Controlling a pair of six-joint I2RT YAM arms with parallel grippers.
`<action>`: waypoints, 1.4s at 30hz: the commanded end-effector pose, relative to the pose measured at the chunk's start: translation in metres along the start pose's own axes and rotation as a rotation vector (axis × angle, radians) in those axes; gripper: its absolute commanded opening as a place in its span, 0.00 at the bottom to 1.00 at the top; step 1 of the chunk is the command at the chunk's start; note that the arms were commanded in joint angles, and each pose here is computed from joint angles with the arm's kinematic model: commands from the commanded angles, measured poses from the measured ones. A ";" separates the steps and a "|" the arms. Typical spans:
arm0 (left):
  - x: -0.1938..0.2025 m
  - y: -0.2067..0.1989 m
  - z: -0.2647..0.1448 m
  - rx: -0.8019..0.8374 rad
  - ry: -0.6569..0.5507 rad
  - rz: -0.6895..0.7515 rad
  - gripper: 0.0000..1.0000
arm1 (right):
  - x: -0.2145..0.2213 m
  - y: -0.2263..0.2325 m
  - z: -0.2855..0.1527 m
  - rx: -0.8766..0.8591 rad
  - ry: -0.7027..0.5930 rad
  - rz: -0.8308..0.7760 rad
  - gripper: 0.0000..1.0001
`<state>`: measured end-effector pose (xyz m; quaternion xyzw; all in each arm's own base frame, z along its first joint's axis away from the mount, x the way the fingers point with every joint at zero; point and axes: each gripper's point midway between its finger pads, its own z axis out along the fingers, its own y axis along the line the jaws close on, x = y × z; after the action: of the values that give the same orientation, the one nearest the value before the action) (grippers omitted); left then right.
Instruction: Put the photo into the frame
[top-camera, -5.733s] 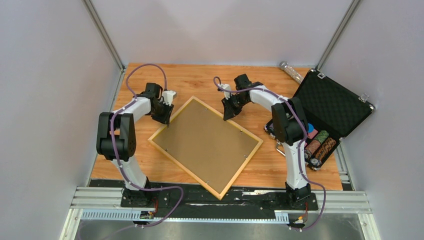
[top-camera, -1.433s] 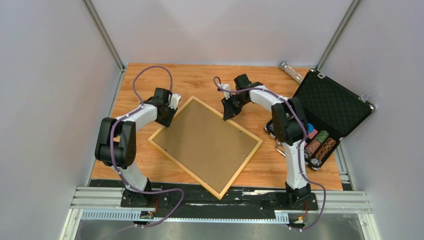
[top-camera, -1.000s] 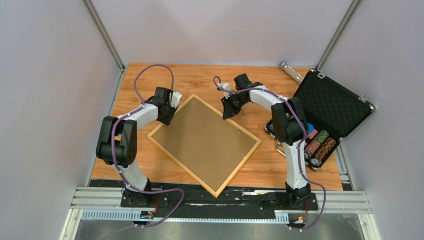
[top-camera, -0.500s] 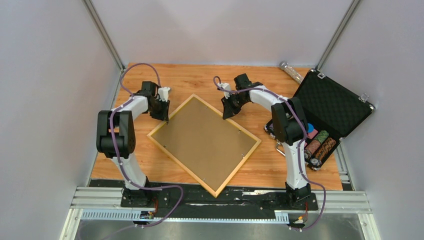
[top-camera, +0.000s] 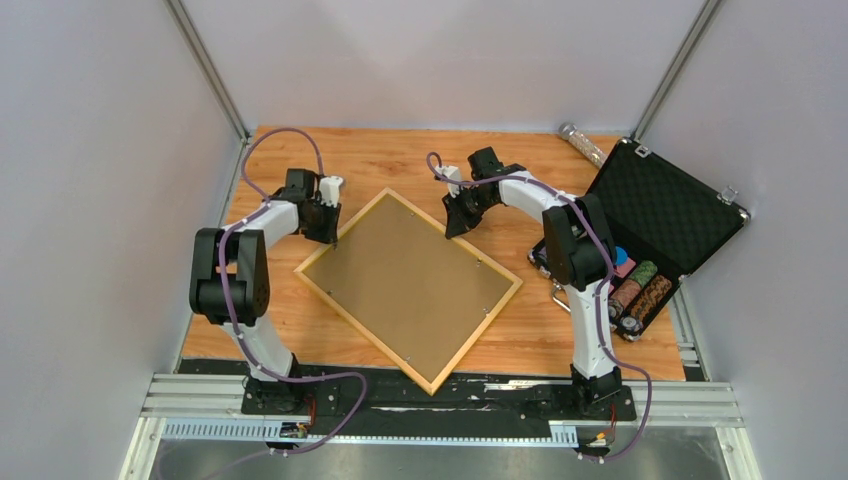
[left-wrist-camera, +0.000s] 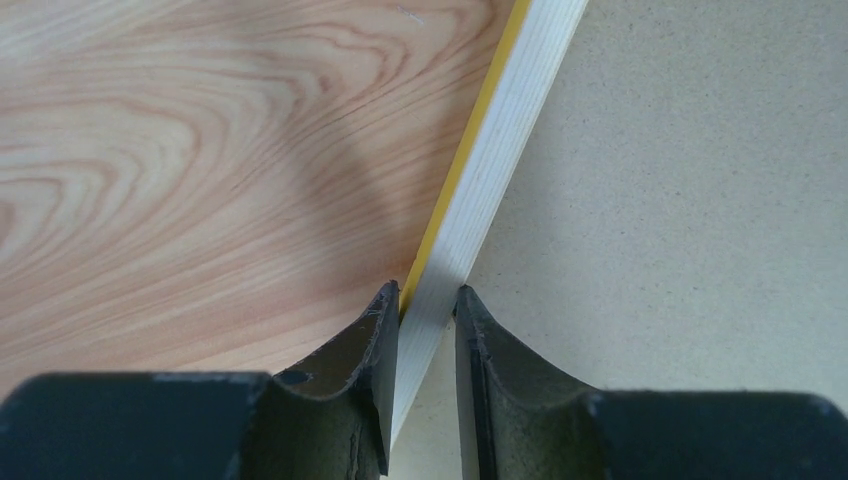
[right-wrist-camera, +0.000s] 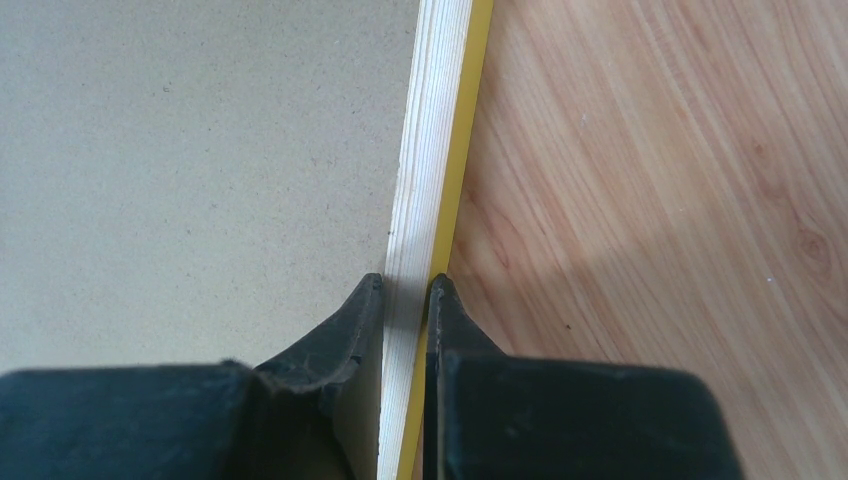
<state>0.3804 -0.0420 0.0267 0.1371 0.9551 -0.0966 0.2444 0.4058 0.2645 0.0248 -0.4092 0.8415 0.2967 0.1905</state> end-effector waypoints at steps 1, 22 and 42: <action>0.056 0.022 0.005 -0.217 0.189 0.116 0.11 | 0.091 -0.019 0.017 0.042 0.267 0.103 0.02; 0.057 0.002 0.011 -0.282 0.255 0.296 0.03 | 0.088 -0.019 0.014 0.046 0.259 0.098 0.02; 0.062 0.000 0.013 -0.288 0.354 0.319 0.61 | 0.089 -0.019 0.015 0.045 0.262 0.100 0.02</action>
<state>0.3867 -0.0394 0.0348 0.2546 0.9326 0.1271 0.2221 0.4058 0.2645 0.0247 -0.4092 0.8416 0.2967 0.1904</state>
